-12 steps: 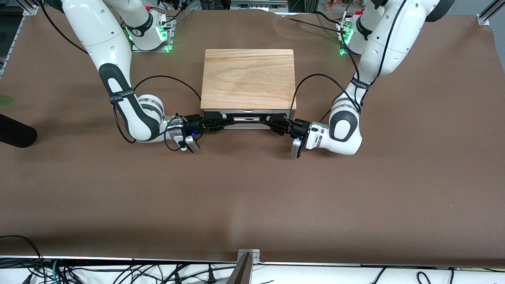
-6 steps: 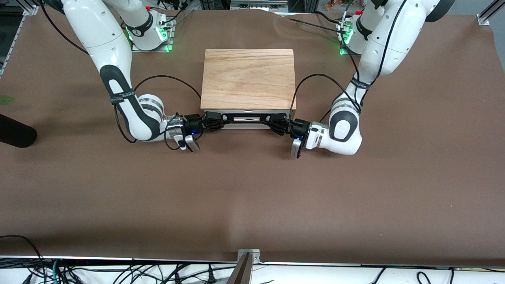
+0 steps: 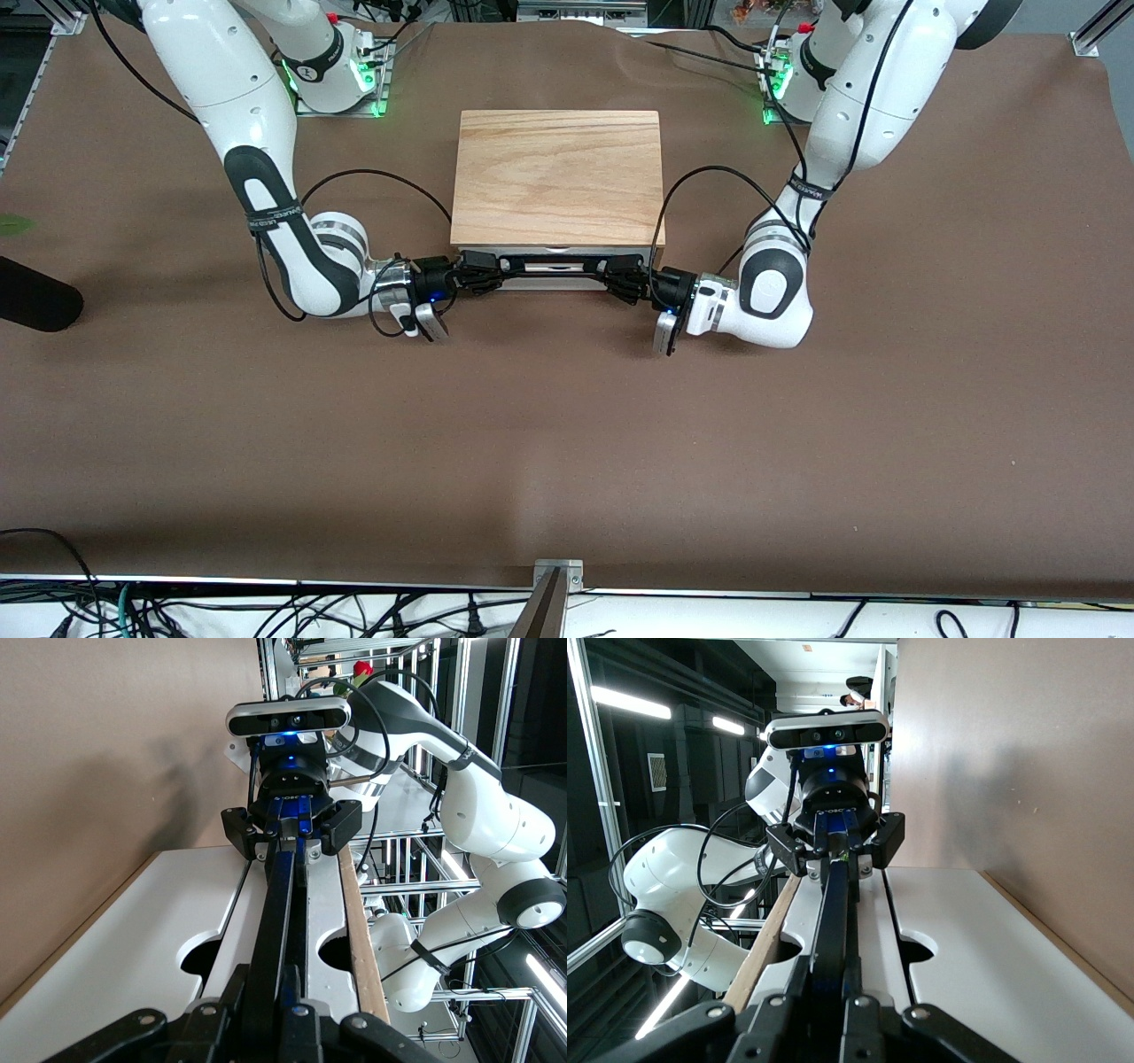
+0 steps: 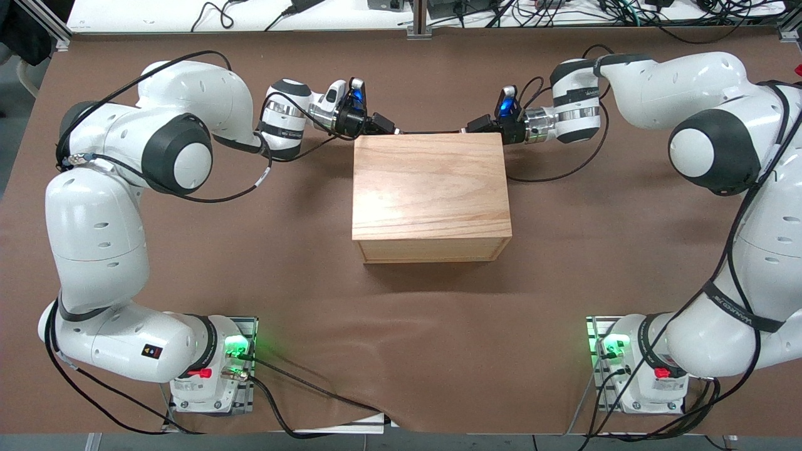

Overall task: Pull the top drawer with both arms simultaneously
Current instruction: 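Pull the handle outward with both grippers, sliding the drawer open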

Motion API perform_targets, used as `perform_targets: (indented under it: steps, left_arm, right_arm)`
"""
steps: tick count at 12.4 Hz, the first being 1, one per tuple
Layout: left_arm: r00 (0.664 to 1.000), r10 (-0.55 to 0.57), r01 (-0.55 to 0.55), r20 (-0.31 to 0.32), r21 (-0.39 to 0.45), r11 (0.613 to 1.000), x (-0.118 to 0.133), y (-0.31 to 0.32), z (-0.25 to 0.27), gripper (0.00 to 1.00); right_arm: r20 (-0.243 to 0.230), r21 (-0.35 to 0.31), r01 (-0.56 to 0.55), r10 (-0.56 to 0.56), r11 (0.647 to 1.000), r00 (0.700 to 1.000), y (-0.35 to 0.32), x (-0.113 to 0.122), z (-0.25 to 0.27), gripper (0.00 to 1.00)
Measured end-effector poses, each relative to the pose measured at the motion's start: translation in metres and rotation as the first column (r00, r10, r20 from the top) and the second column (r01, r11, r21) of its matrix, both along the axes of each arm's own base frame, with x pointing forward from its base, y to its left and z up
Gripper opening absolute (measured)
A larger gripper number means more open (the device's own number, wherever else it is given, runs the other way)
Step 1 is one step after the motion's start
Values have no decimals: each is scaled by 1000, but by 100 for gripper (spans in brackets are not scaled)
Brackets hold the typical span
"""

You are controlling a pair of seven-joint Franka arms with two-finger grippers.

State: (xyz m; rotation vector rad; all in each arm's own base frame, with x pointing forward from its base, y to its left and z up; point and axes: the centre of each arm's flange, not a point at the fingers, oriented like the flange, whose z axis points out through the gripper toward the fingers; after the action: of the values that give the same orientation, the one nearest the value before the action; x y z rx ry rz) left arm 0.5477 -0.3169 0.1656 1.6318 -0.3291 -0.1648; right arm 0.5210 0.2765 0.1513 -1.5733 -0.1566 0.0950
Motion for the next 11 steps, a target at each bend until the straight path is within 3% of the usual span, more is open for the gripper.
perform_targets:
  steps: [5,11]
  left_arm:
    - [999,20,-20,-42,19,1000,26,-2,4,18]
    - [994,57,-53,-96,40,998,72,-1,7,18]
  right_arm:
    - [17,-4,22,-22,1000,1000,-3,23,3,17]
    - [6,2,41,-42,999,999,-4,73,3,17]
